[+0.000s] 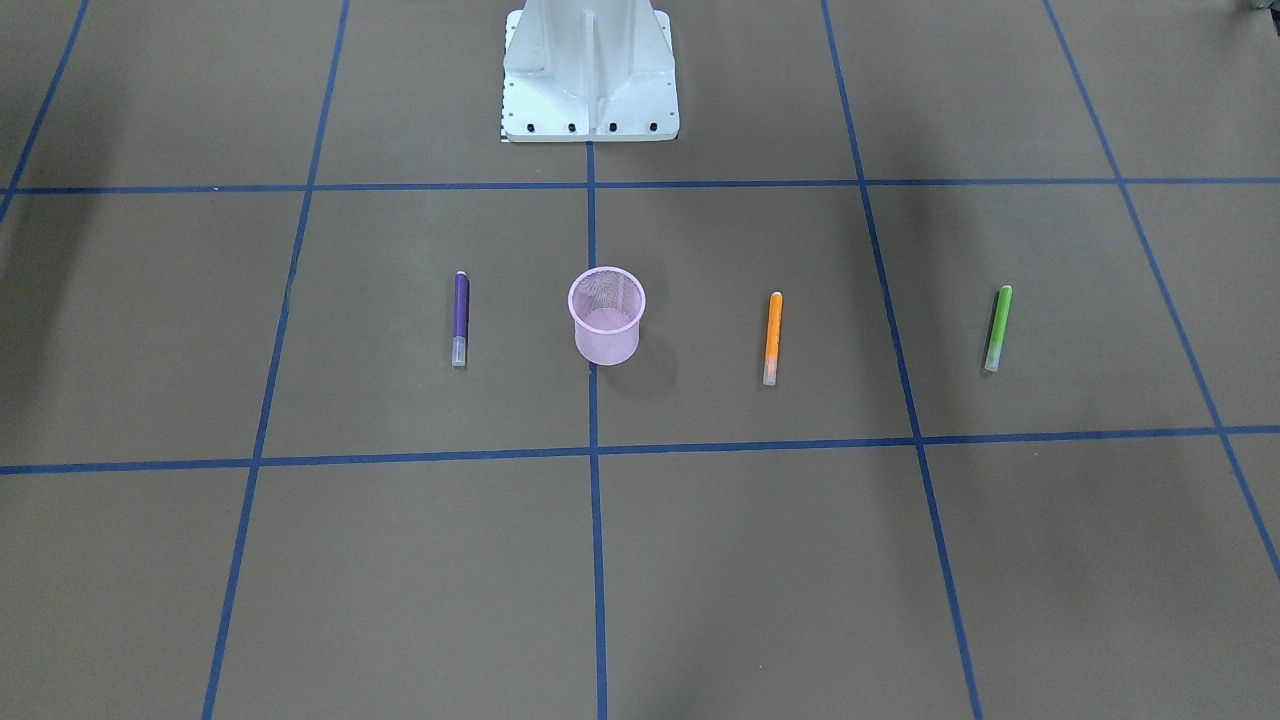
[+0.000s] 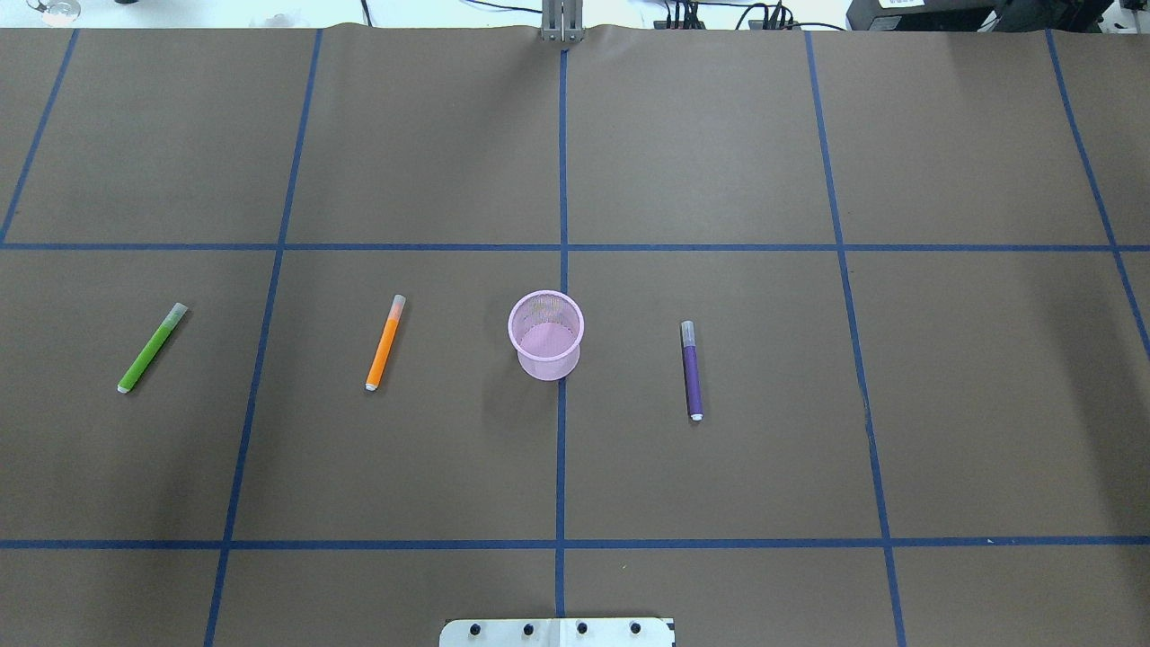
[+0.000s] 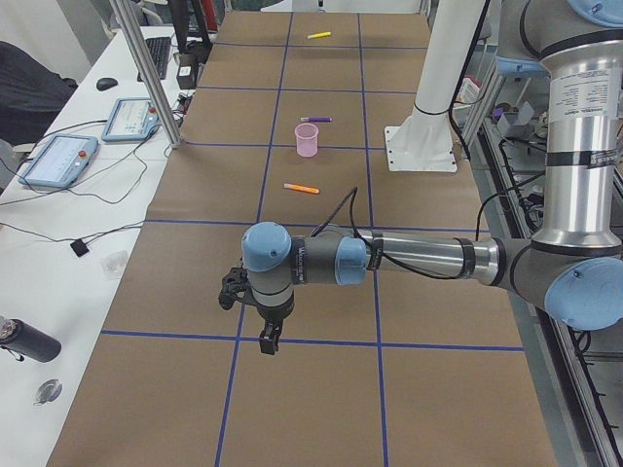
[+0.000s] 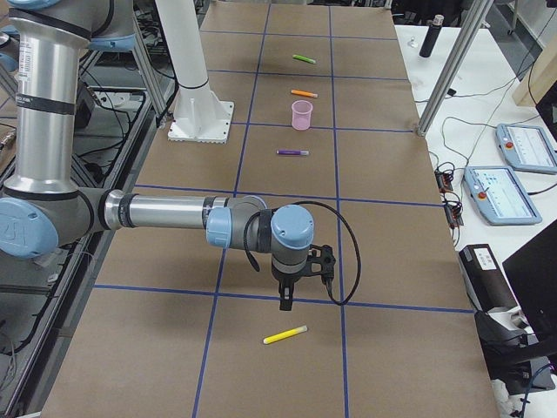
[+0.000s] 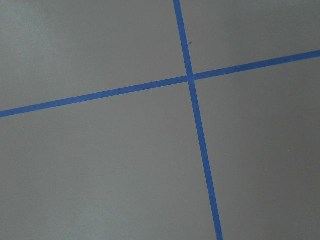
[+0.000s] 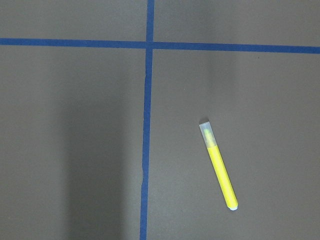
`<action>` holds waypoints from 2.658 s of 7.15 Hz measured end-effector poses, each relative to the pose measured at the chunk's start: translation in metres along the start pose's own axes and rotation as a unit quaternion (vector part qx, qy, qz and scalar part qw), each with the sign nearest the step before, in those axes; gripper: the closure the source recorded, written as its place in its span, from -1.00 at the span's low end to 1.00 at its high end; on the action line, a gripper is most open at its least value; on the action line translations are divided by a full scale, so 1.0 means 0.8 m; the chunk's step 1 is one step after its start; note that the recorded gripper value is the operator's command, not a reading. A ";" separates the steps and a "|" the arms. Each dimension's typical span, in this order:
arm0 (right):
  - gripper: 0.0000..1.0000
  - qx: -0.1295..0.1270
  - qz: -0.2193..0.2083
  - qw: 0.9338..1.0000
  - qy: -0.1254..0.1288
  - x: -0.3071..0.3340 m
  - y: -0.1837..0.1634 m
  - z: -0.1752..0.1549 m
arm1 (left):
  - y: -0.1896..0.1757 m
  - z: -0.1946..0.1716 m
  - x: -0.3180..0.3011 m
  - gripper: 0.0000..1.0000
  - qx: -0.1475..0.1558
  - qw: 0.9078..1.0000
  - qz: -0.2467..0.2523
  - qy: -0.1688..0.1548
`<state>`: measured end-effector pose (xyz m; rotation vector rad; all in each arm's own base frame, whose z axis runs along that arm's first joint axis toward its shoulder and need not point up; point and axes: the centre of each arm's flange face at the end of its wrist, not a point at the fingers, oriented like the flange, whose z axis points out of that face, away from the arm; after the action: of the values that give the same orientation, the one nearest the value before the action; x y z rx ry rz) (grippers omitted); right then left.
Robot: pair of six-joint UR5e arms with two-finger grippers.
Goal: Collect pens into pen holder
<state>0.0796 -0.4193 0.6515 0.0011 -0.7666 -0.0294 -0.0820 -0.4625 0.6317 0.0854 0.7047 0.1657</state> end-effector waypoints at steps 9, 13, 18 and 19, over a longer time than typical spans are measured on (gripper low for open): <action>-1.00 0.015 -0.013 1.000 -0.007 -0.015 -0.008 -0.014 | -0.091 -0.046 0.118 -1.00 0.101 0.986 0.127 0.035; -1.00 0.022 -0.020 1.000 -0.007 -0.022 -0.013 -0.022 | -0.117 0.024 0.256 -0.99 0.070 0.992 0.051 0.087; -1.00 0.025 -0.022 0.999 -0.006 -0.024 -0.017 -0.024 | -0.105 0.158 0.382 -0.96 0.042 0.998 0.002 0.050; -1.00 0.025 -0.023 0.999 -0.007 -0.024 -0.017 -0.025 | -0.103 0.180 0.392 -0.81 0.031 0.999 0.009 0.042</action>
<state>0.0787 -0.4328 0.6236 0.0653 -0.7810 -0.0534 0.2567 -0.4899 0.5299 0.1458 0.7938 0.1659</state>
